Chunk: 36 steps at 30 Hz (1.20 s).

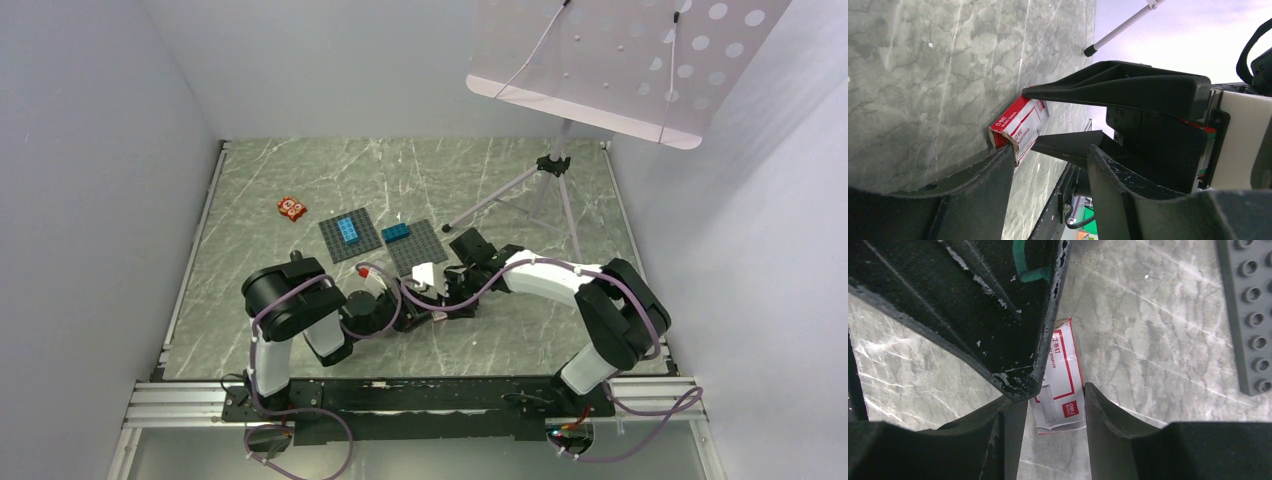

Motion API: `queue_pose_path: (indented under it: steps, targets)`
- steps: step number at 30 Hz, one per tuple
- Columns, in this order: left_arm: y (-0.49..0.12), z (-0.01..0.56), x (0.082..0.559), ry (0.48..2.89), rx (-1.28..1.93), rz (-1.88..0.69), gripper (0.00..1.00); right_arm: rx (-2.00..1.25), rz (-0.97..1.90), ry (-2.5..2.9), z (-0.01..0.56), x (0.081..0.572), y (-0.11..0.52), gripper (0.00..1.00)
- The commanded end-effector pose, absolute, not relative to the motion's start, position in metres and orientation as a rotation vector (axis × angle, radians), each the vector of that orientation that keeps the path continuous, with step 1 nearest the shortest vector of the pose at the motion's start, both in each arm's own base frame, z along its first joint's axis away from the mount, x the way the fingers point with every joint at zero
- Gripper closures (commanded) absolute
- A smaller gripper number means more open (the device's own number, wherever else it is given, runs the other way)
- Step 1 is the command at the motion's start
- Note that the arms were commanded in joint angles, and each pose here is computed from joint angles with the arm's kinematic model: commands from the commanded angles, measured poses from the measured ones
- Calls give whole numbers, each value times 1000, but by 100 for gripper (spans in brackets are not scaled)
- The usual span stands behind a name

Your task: Load the staples into the stapler

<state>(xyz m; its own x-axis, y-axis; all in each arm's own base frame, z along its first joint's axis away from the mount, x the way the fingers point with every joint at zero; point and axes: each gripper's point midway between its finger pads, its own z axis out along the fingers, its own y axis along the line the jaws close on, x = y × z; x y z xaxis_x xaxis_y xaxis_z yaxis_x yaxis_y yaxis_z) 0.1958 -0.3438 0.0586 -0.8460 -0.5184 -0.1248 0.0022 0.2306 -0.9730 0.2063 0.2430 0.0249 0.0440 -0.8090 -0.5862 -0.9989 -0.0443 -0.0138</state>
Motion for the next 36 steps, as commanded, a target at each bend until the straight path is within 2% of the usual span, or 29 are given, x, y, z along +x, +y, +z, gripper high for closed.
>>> queue_pose_path:
  steps: [1, 18, 29, 36]
  targets:
    - [-359, 103, 193, 1931, -409, -1845, 40, -1896, 663, 1752, 35, 212, 267, 53]
    - [-365, 97, 193, 1972, -400, -1839, 40, -1901, 710, 1808, 32, 207, 268, 46]
    - [-354, 79, 191, 2009, -458, -1796, 41, -1818, 763, 1765, 57, 220, 249, 30]
    - [-355, 77, 190, 2015, -443, -1790, 41, -2019, 644, 1606, 38, 217, 223, 21]
